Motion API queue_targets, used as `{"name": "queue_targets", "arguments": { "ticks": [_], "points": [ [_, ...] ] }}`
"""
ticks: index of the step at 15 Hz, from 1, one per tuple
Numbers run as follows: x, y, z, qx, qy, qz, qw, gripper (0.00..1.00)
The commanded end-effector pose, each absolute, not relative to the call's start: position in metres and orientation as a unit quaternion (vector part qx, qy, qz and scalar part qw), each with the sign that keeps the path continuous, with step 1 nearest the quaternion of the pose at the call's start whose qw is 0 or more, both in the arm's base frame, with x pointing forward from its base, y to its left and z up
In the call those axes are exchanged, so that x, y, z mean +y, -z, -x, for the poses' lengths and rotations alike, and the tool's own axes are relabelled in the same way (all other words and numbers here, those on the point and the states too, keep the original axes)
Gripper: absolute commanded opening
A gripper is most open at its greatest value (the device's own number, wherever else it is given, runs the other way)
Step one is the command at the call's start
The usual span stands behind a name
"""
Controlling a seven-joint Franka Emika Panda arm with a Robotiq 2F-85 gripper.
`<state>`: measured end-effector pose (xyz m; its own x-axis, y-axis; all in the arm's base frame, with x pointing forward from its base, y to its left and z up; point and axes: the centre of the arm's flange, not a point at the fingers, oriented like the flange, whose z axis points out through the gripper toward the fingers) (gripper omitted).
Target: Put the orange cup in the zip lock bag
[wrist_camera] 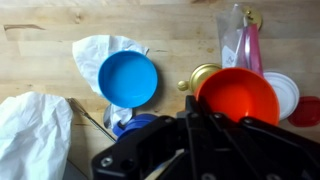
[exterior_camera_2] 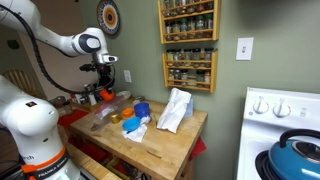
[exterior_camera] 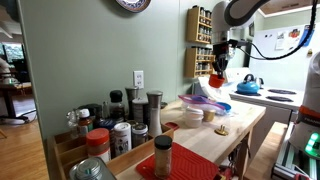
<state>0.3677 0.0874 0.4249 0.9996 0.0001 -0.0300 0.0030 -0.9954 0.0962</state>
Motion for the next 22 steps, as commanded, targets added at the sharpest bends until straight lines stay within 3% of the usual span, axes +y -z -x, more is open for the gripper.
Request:
{"name": "queue_targets", "arguments": {
  "ticks": [1, 10, 14, 22],
  "points": [
    [0.147, -0.428, -0.359, 0.039, 0.027, -0.997, 0.054, 0.01],
    [0.245, -0.374, -0.384, -0.004, 0.032, -0.999, 0.039, 0.01],
    [0.237, -0.358, -0.415, -0.072, -0.001, -0.996, 0.045, 0.01],
    [0.191, -0.364, -0.432, -0.136, -0.028, -0.983, 0.123, 0.01]
  ]
}}
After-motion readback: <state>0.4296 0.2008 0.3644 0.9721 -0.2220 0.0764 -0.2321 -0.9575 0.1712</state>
